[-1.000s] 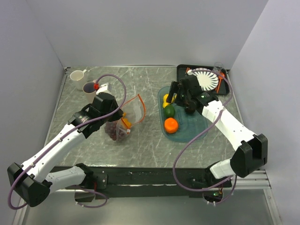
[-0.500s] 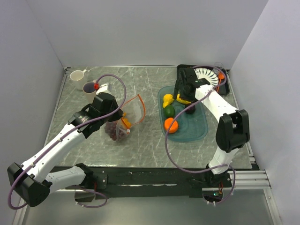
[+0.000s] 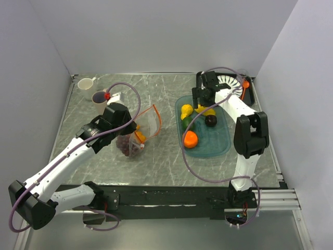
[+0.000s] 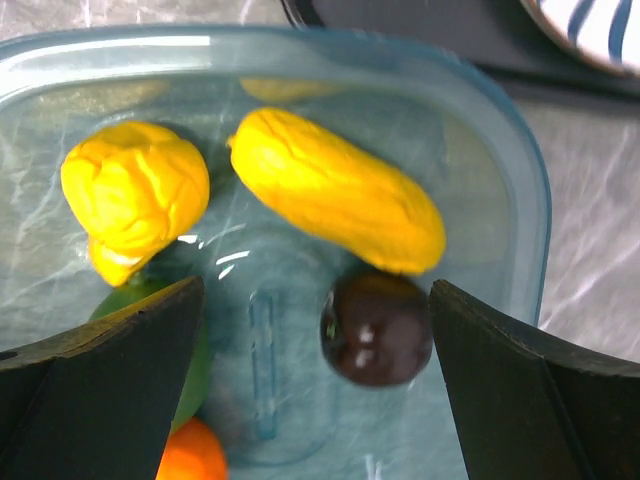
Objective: Place the food in the zip-top bag and seal the zipper
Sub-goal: Pick up the fake fruit from the bin.
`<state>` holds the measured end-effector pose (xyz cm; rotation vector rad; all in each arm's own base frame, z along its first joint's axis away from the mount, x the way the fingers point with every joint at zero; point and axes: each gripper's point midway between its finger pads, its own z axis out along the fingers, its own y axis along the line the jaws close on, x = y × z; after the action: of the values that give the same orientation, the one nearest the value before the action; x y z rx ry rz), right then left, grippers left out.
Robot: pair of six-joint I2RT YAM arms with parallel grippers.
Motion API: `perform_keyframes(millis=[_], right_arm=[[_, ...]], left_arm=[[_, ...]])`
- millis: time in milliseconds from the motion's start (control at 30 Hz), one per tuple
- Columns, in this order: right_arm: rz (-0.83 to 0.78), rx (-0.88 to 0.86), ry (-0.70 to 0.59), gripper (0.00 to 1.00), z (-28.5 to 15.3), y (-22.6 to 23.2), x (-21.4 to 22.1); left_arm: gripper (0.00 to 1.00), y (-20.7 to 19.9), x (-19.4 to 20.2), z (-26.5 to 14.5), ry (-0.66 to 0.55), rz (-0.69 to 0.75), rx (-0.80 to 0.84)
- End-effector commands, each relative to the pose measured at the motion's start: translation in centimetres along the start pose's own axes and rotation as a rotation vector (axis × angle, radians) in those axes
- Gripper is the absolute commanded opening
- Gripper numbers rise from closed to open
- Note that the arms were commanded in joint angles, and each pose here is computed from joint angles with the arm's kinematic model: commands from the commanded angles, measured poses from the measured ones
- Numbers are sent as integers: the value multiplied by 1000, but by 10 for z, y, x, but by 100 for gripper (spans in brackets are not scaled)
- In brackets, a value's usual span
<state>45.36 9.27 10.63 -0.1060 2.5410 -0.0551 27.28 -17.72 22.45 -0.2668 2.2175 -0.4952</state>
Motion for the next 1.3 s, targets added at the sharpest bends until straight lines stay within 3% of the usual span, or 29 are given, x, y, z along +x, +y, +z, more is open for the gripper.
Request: perform_keyframes(millis=[0, 267, 533, 800, 867, 1000, 1100, 1267], right_arm=[[-131, -47, -95, 100, 1, -1, -35], [-183, -25, -24, 100, 27, -22, -31], [-176, -209, 63, 99, 44, -8, -11], [-160, -182, 133, 98, 57, -13, 3], [-151, -200, 144, 94, 57, -11, 5], [-123, -222, 149, 75, 46, -7, 9], [-115, -245, 150, 66, 38, -4, 14], [-86, -293, 193, 66, 21, 4, 27]], left_arm=[[1, -10, -15, -5, -35, 8, 29], [1, -8, -17, -5, -43, 17, 16], [1, -4, -16, -4, -43, 21, 2], [1, -3, -15, -3, -40, 23, -9], [1, -3, -16, -3, -42, 20, -9], [1, -7, -15, 1, -38, 18, 8], [1, -8, -14, 3, -30, 26, 7], [1, -6, -14, 2, -37, 22, 4]])
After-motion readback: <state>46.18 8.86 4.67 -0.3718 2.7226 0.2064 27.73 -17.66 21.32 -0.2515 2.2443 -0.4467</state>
